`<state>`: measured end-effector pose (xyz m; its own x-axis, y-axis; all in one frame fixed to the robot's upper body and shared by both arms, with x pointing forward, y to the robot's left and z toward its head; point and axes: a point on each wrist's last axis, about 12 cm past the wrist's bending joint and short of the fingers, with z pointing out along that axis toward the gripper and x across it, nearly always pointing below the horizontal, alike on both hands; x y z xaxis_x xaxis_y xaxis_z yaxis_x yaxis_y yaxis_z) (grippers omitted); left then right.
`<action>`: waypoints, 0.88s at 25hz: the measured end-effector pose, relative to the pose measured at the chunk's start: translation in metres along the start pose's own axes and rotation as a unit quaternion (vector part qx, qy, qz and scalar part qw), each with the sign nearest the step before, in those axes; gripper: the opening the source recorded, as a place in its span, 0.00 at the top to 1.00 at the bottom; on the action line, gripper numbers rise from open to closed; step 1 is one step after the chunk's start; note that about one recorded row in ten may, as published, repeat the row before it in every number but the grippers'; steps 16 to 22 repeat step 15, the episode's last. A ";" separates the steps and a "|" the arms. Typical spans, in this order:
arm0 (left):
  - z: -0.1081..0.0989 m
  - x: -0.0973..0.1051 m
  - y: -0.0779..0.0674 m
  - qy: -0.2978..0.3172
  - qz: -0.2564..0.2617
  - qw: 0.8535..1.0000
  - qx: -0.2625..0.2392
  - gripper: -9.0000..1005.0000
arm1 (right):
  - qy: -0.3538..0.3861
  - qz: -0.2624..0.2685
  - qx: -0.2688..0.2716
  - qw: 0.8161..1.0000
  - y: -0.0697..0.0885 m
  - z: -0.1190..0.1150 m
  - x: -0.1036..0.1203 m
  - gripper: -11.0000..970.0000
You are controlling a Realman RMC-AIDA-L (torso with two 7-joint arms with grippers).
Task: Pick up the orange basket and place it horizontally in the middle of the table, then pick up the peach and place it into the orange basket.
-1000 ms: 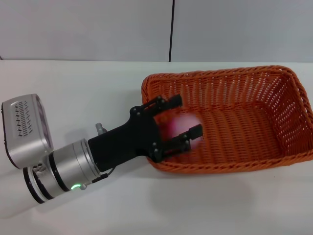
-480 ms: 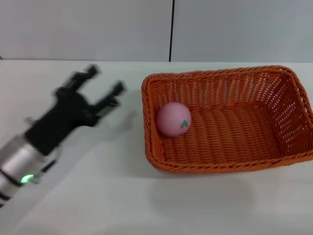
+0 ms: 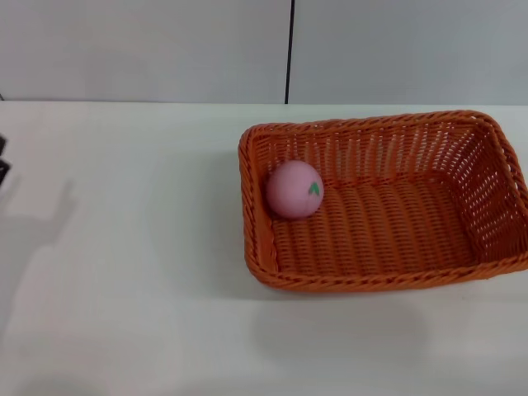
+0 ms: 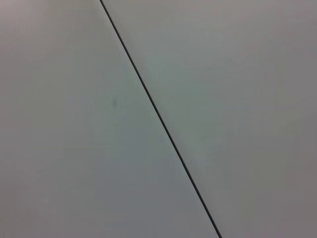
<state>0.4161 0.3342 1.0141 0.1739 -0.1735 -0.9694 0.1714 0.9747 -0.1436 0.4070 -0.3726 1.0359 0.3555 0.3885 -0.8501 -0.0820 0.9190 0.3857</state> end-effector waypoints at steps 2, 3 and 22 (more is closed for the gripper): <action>-0.008 -0.001 0.005 -0.001 0.002 1.000 -0.023 0.18 | -0.002 -0.005 -0.003 1.000 0.002 0.004 0.002 0.34; -0.011 -0.001 0.007 -0.001 0.003 0.999 -0.032 0.18 | -0.002 -0.006 -0.004 1.000 0.003 0.007 0.003 0.34; -0.019 -0.002 0.015 -0.002 0.006 0.998 -0.066 0.18 | -0.016 -0.053 -0.024 0.998 0.015 0.022 0.009 0.34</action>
